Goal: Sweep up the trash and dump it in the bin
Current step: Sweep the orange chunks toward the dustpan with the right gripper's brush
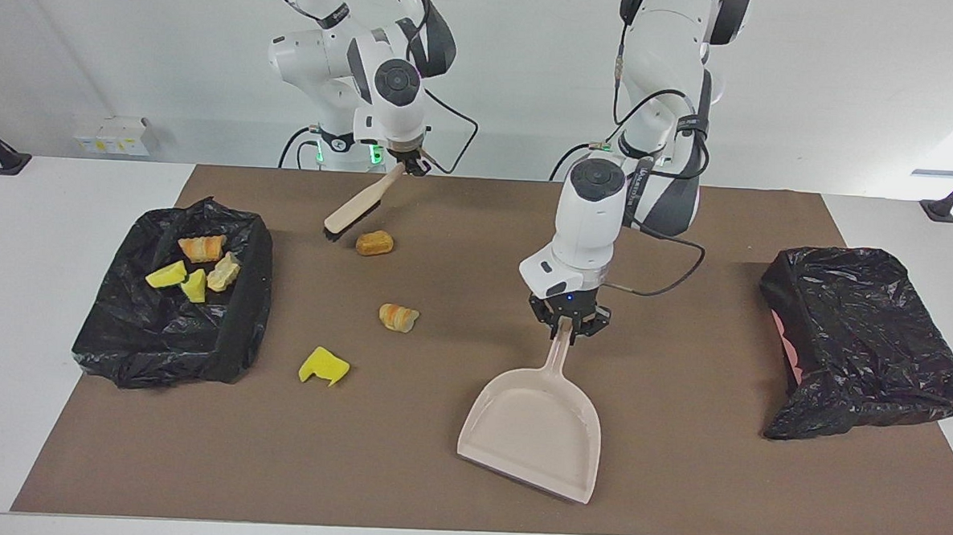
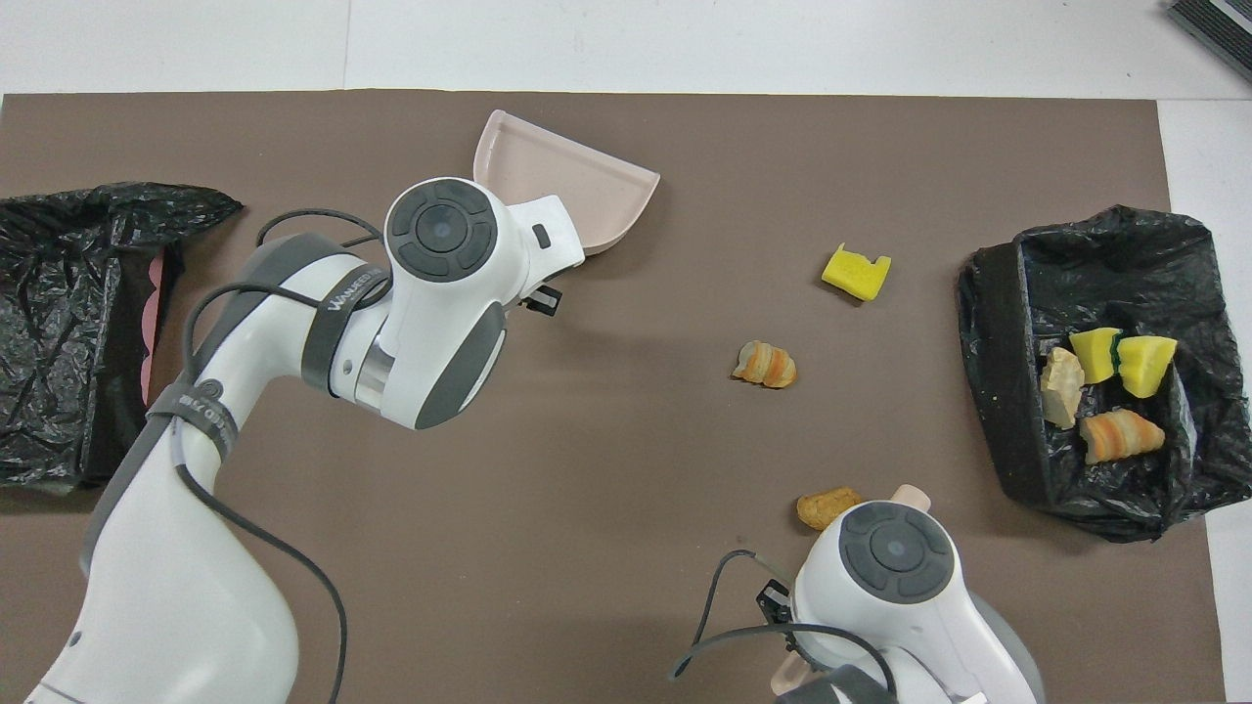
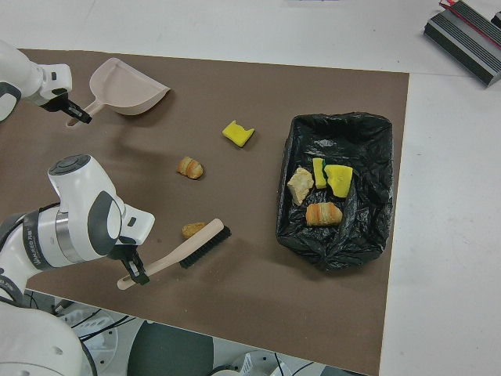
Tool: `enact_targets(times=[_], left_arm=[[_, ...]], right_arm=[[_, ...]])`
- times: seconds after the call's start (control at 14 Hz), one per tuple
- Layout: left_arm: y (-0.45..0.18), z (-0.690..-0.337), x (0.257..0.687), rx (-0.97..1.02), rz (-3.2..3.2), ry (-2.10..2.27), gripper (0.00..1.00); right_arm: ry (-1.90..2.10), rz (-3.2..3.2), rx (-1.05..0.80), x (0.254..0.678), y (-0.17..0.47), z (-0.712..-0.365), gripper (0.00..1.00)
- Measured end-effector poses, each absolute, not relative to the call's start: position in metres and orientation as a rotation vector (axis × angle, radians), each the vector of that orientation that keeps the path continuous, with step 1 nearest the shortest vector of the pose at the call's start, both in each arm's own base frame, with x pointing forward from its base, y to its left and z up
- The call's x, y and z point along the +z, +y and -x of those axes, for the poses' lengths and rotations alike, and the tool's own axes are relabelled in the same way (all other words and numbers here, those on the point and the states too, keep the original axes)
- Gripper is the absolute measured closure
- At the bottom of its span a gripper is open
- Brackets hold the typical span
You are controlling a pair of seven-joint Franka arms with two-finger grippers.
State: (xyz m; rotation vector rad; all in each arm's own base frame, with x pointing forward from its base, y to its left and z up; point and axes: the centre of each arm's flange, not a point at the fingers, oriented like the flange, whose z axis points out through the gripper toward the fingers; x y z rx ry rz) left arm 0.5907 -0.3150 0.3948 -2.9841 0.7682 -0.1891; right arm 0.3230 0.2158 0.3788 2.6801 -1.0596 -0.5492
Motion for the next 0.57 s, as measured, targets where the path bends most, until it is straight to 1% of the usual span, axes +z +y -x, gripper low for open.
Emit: enact_targets(times=[0.21,0.36,0.57], left_arm=[[-0.283,-0.566,0.395,-0.117,2.9,1.038,0.68],[-0.269,-0.552,0.398,-0.081,2.782,1.324,0.68],[-0.246,-0.537,0.391,-0.014,2.615,1.641,0.68]], right_arm=[[-1.075,-2.726,-0.534,0.367,0.221,-0.326,0.74],[-1.024,-2.774,-0.526,0.358,0.223,-0.331,0.74],[-0.913,-2.888,-0.498,0.349,0.222,-0.353,0.74]])
